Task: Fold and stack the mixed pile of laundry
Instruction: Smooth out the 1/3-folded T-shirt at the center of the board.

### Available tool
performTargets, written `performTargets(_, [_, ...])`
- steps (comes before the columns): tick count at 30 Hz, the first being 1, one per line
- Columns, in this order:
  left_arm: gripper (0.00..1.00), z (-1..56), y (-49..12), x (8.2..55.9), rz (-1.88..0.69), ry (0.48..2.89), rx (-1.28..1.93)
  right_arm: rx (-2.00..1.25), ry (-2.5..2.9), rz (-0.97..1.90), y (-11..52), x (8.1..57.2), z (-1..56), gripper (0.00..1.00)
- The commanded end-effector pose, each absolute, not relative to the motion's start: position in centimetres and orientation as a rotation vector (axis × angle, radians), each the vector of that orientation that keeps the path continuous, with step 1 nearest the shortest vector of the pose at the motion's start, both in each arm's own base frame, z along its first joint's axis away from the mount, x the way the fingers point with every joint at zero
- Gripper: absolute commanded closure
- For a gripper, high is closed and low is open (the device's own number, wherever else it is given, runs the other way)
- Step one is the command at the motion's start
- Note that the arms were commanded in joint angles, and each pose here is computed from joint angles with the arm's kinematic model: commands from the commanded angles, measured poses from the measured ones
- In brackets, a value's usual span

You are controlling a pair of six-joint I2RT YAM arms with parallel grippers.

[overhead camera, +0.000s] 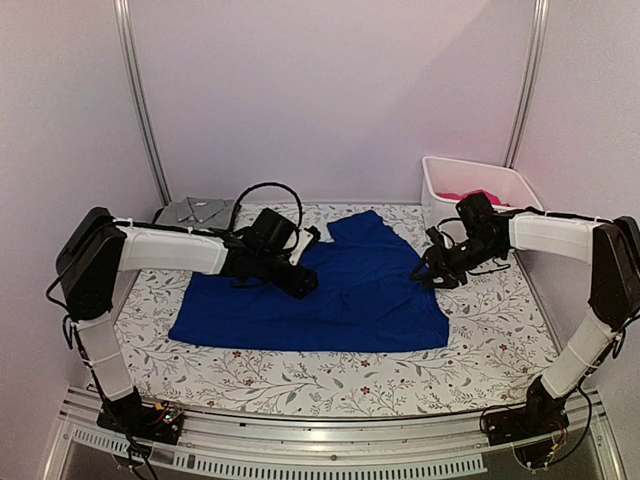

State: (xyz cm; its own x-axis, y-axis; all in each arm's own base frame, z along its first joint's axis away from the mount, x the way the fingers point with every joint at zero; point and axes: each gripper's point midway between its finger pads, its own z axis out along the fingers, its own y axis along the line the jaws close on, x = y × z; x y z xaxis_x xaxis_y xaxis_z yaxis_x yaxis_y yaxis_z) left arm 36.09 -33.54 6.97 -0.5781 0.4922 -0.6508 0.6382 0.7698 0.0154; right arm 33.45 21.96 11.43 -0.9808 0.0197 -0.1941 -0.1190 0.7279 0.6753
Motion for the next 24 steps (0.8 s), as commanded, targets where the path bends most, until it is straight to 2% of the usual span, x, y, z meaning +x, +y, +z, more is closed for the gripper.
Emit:
performTargets(1, [0.26, 10.4, -34.2, 32.7, -0.589, 2.305, 0.843, -0.120, 2.851, 1.130, 22.5, 27.2, 10.0, 0.59])
performTargets(5, [0.26, 9.4, -33.8, 29.5, -0.725, 2.382, 0.860, -0.091, 2.857, 1.212, 23.3, 25.0, 8.9, 0.63])
performTargets(8, [0.26, 8.0, -32.6, 28.2, -0.775, 2.463, 0.789, 0.008, 2.933, 1.198, 22.9, 23.9, 6.0, 0.65])
performTargets(17, [0.26, 5.4, -26.1, 28.6, -0.715, 2.646, 0.429, 0.341, 3.084, 0.948, 17.5, 23.7, 0.3, 0.67])
performTargets(21, [0.26, 5.5, -23.0, 29.2, -0.663, 2.683, 0.305, 0.352, 3.066, 0.966, 17.1, 24.3, 1.5, 0.67])
performTargets(24, [0.26, 6.0, -21.2, 29.6, -0.658, 2.704, 0.213, 0.215, 2.958, 1.019, 18.2, 27.0, 5.3, 0.66])
